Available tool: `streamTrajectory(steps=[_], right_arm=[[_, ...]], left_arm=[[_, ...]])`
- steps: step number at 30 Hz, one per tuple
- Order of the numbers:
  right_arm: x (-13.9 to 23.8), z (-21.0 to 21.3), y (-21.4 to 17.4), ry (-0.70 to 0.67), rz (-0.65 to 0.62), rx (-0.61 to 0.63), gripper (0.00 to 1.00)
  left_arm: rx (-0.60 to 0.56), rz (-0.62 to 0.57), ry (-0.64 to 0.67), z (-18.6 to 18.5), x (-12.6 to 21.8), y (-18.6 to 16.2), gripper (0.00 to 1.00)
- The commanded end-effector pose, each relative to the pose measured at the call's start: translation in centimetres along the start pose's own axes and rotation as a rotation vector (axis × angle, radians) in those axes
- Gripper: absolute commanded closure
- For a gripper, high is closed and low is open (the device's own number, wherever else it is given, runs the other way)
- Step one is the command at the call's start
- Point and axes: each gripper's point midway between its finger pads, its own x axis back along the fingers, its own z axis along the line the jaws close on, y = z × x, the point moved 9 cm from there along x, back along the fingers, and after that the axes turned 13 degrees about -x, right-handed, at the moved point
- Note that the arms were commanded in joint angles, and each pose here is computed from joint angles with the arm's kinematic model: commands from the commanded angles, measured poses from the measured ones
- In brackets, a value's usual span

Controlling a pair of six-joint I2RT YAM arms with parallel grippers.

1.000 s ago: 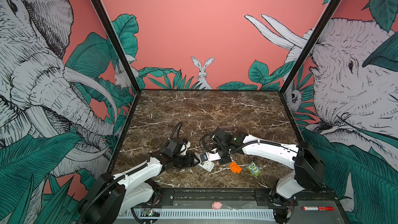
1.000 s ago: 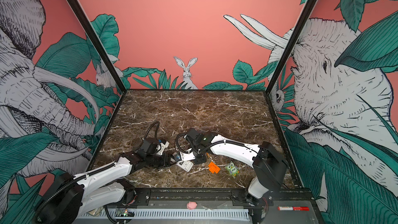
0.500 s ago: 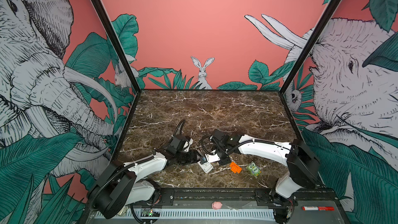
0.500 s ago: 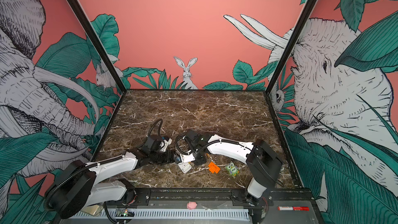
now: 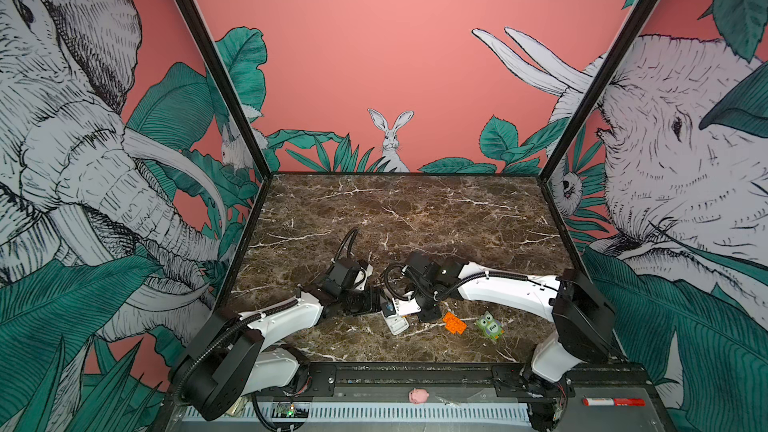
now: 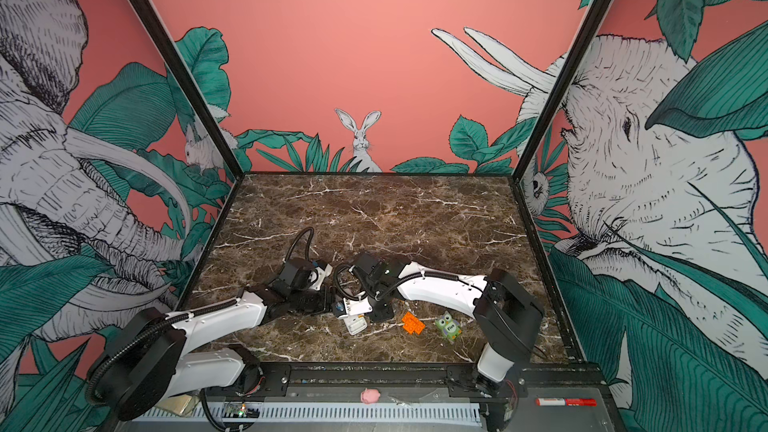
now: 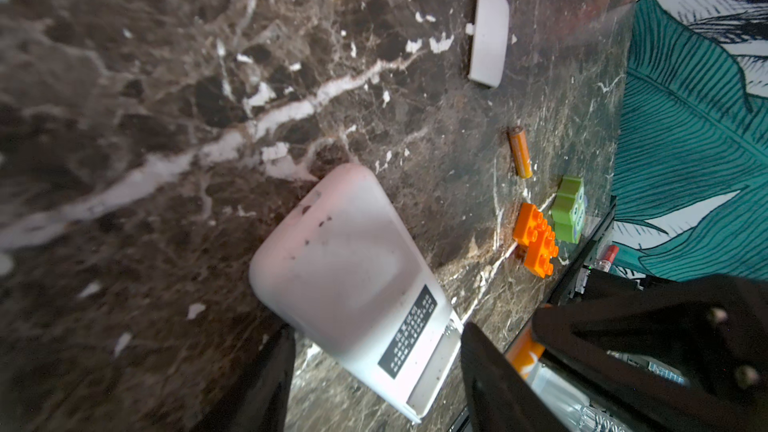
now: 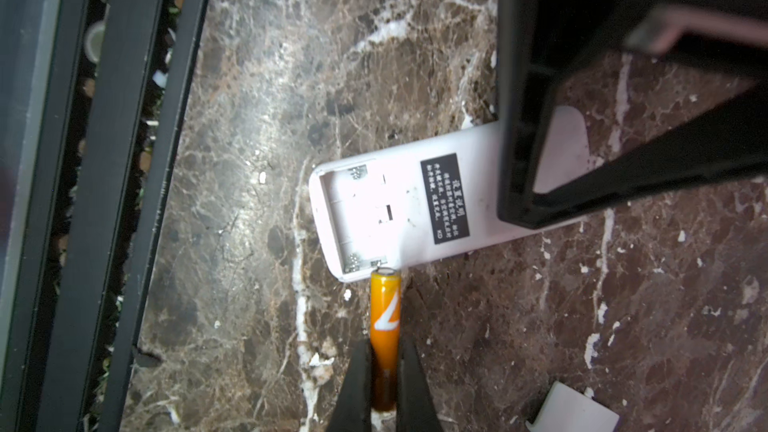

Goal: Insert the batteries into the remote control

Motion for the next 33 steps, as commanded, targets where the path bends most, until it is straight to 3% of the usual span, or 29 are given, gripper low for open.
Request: streamTrajectory(steps=[1,13,33], right_arm=[[-0.5,0.5,0.7,0.032,-0.003,-0.001,1.0],[-1.9,0.1,1.4,0.037,0.059,0.016,1.0],[-2.9,0.5,1.6,0.06,0.105,0.079,1.0]], left_arm=[[0.01,0.01,0.022,0.5,0.1,-0.9,0.38],[0.038,-0.002,0.035,1.2,0.1,-2.0,0.46],[0.054,-0.007,0.04,1.6,0.0,-2.4,0.48]])
